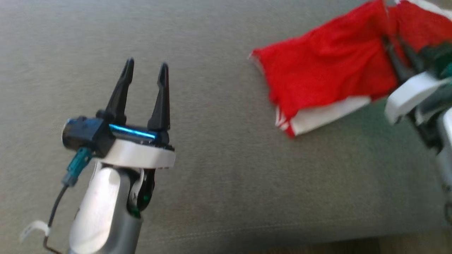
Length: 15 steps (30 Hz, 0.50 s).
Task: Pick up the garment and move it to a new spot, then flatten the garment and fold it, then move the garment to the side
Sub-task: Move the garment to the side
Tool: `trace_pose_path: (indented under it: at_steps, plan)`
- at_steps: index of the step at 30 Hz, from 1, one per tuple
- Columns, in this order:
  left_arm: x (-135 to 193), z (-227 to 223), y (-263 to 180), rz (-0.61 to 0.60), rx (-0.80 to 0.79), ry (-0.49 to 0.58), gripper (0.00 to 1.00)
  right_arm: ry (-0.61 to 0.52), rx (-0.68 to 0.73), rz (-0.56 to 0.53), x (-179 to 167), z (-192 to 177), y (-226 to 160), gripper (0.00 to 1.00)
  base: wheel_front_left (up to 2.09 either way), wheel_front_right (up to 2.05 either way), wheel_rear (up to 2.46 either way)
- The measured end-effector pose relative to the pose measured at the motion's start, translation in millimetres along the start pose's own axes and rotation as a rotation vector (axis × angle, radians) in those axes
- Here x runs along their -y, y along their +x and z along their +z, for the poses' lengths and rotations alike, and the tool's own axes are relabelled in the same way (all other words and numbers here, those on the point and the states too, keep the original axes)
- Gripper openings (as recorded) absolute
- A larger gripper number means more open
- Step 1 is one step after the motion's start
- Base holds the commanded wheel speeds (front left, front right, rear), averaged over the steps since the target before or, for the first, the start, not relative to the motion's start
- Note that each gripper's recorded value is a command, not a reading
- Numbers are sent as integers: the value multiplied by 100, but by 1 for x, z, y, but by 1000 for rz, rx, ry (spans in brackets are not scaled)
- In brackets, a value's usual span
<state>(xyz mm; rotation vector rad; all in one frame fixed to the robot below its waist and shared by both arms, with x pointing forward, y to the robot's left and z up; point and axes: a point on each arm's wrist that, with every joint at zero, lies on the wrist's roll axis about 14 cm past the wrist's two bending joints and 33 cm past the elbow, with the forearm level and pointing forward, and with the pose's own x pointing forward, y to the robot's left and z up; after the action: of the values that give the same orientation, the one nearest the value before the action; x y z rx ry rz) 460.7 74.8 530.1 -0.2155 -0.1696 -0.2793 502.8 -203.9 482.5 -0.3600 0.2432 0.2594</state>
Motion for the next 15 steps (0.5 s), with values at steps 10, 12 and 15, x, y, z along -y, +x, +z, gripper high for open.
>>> trace_pose_path:
  at_steps: [10,12,15]
  plan:
    - [51,-39,44,-199,-28,-32,100,61,-100,-296,119,-32,-26,0,0,0,0]
    - [59,-48,49,-226,-39,-41,100,67,-129,-354,138,-43,-35,0,0,0,0]
    - [67,-60,55,-251,-52,-57,100,73,-167,-411,154,-59,-44,0,0,0,0]
